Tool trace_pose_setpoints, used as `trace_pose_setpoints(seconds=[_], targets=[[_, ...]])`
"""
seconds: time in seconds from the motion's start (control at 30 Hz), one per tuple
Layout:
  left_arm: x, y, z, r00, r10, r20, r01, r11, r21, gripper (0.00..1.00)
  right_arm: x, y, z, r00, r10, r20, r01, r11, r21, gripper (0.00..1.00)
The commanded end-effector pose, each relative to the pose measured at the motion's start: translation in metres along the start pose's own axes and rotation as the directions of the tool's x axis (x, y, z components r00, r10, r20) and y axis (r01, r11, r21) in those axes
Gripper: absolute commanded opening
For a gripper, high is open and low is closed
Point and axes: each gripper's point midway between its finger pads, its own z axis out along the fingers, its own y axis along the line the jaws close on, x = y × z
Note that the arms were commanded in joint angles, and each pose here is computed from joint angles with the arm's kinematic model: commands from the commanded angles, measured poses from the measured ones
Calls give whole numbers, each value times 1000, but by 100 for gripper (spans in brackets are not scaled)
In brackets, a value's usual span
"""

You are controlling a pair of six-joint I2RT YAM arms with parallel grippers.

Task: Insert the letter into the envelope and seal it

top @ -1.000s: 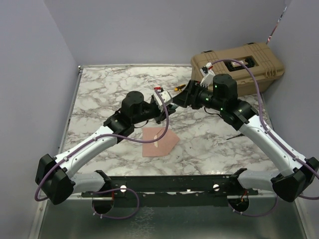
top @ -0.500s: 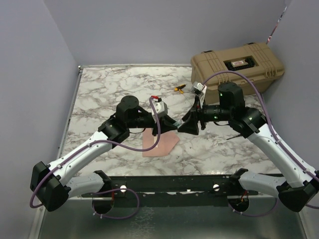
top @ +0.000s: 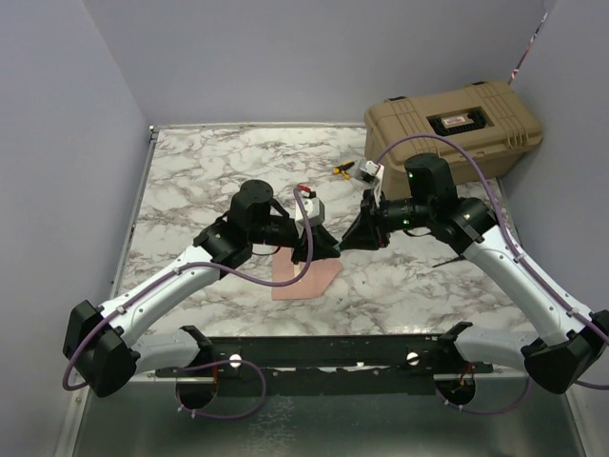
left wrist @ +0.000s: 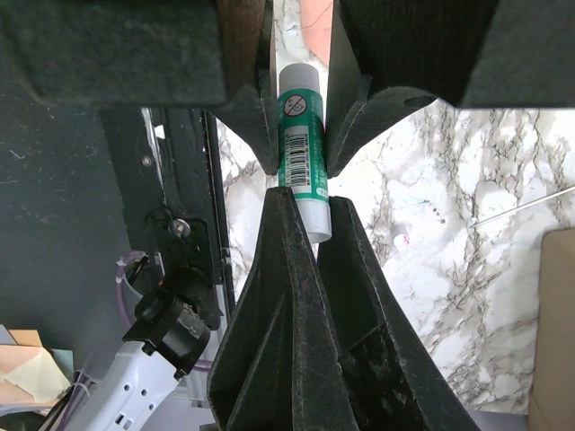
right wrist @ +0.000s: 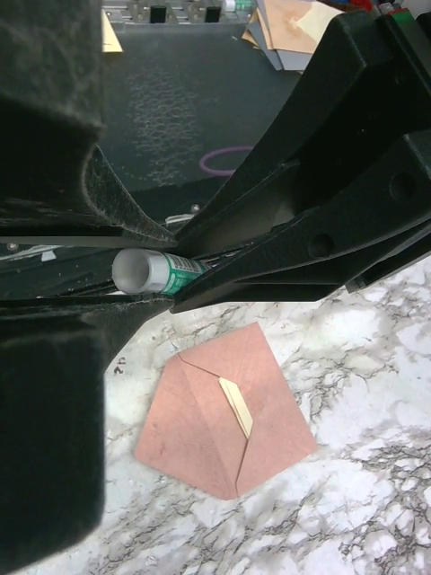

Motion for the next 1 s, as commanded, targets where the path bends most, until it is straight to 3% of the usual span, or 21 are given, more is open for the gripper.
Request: trace_pose_setpoints(seconds=[0.0, 0.07, 0.17, 0.33, 0.43, 0.5, 0.53, 0.57, 0.67, 0.7, 0.83, 0.97], targets=[[-12, 6, 2, 999, 33, 8, -33, 999, -15, 0, -6, 6, 2, 999, 36, 11, -36, 999, -26, 5], [-13, 18, 1, 999, 38, 3, -38, 996, -83, 0, -10, -2, 7, 995, 92, 34, -93, 996, 7, 1], [-7, 43, -5, 999, 43, -32, -49, 973, -224, 0, -27, -25, 19, 947, 280, 155, -296, 951, 89, 1], [2, 87, -22, 996, 40, -79, -72, 887, -457, 0, -35, -62, 25, 757, 537, 373, -622, 766, 160, 0], [4, 100, -29, 997, 33, -67, -64, 844, -533, 0, -42, -75, 14, 629, 585, 513, -733, 665, 141, 1], [7, 102, -30, 998, 31, -57, -57, 835, -548, 0, -48, -76, 10, 602, 586, 543, -751, 646, 135, 0], [10, 102, -30, 998, 24, -59, -52, 836, -547, 0, -48, -77, 9, 611, 580, 539, -747, 647, 151, 1], [13, 100, -29, 998, 19, -61, -48, 840, -540, 0, -50, -76, 6, 629, 568, 531, -736, 654, 172, 10], [17, 88, -24, 998, 8, -63, -37, 876, -482, 0, -57, -64, -1, 750, 459, 477, -608, 763, 222, 52], [18, 82, -22, 998, 8, -64, -36, 889, -456, 0, -58, -58, -3, 792, 410, 453, -547, 806, 226, 60], [20, 59, -15, 998, 3, -64, -25, 941, -339, 0, -51, -31, -9, 927, 184, 325, -262, 941, 213, 68], [16, 36, -7, 998, 2, -56, -14, 980, -201, 0, -27, -7, -3, 985, 35, 171, -52, 994, 96, 69]])
